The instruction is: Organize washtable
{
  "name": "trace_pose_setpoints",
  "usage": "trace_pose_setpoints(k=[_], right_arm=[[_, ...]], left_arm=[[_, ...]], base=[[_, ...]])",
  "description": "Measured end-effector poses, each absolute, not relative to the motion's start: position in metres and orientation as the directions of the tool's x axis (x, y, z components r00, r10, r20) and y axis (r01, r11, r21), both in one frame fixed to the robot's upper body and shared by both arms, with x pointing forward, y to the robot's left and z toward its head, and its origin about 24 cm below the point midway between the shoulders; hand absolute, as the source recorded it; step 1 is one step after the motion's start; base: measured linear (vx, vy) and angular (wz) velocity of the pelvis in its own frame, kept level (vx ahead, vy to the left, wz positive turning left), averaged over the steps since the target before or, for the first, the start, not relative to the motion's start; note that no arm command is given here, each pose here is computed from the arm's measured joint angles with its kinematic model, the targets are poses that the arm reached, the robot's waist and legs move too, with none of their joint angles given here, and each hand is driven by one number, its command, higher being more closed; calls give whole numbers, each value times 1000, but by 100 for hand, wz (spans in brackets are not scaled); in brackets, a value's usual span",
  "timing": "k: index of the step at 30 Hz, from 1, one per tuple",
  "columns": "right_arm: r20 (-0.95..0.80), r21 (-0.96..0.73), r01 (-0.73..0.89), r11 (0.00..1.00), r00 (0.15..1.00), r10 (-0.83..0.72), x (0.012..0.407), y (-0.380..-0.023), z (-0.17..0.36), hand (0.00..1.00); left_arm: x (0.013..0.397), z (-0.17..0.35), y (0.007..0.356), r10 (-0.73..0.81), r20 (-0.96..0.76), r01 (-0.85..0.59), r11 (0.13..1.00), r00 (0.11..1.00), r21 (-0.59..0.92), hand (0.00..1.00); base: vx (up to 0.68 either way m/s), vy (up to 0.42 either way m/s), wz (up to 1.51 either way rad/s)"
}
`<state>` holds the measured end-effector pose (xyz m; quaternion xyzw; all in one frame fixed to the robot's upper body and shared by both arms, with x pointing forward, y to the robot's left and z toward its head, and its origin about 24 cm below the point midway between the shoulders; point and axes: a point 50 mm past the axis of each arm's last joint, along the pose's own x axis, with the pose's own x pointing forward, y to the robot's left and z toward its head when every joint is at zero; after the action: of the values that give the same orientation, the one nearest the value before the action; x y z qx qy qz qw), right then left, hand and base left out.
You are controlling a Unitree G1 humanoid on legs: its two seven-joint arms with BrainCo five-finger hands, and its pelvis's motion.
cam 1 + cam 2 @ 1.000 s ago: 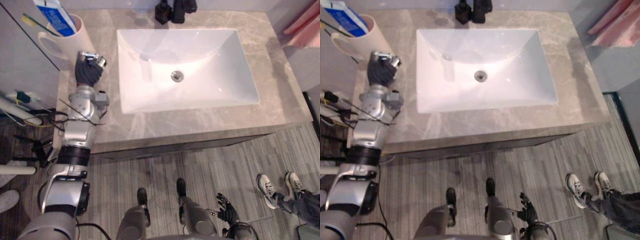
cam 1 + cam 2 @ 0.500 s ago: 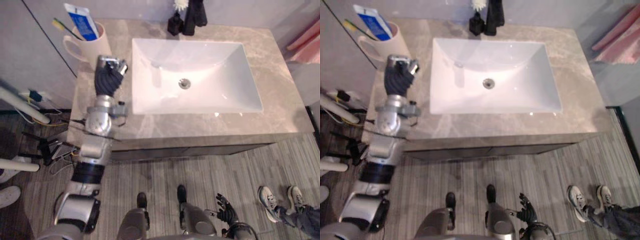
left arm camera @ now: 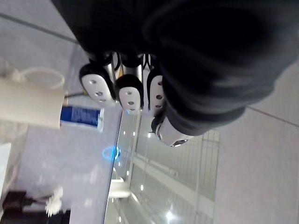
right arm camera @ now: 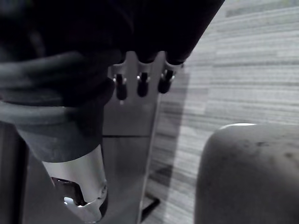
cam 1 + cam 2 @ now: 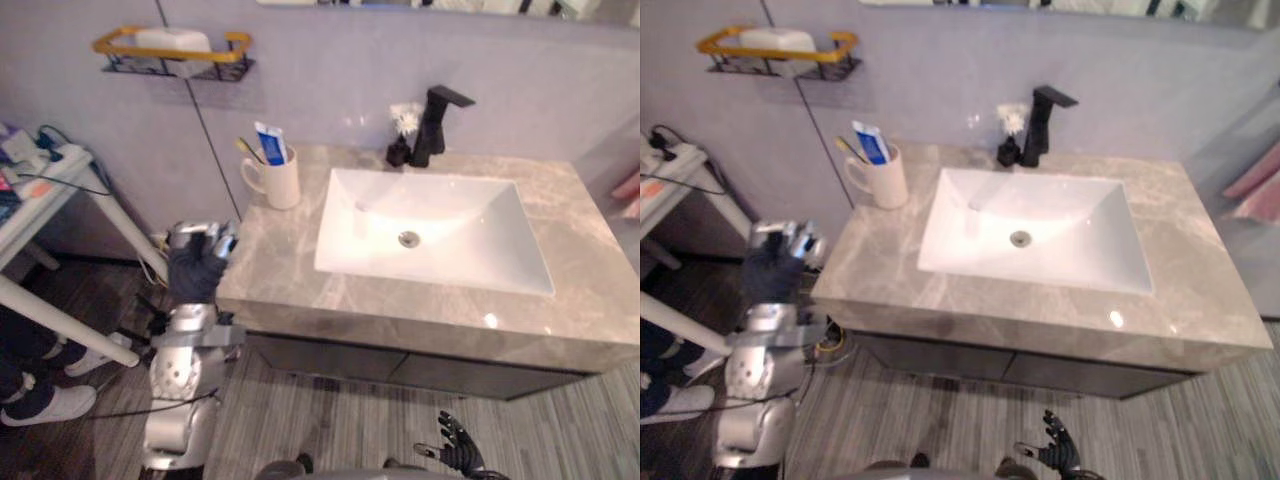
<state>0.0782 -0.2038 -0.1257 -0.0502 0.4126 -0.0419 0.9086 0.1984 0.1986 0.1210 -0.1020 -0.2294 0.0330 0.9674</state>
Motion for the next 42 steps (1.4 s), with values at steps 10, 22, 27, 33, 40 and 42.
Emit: trace_pose_setpoints(k=[10, 22, 27, 33, 40, 42], right_arm=[[-809, -57, 34, 998, 584, -66, 65, -184, -140, 0], [-843, -53, 30, 998, 534, -61, 57, -186, -147, 0], [-841, -21, 69, 997, 539, -55, 55, -185, -149, 0], [-852, -50, 109, 993, 515, -100, 50, -193, -152, 0], [-838, -71, 101, 992, 534, -115, 63, -196, -150, 0], [-840, -66, 103, 992, 532, -111, 63, -194, -151, 0]], left_arm=[[151, -13, 233, 324, -184, -363, 898, 928, -248, 0], [70, -136, 200, 196, -767, -324, 946, 611, -17, 0], [64, -145, 193, 165, -806, -271, 963, 568, 6, 0], [65, -149, 194, 169, -820, -236, 971, 546, 43, 0], [79, -147, 199, 210, -801, -264, 962, 561, 67, 0], [98, -144, 196, 191, -784, -237, 970, 590, 58, 0]], base=[[-12, -7, 8], [-11, -3, 6], [-8, 1, -2], [-30, 6, -12], [-24, 10, 3], [-39, -28, 82]])
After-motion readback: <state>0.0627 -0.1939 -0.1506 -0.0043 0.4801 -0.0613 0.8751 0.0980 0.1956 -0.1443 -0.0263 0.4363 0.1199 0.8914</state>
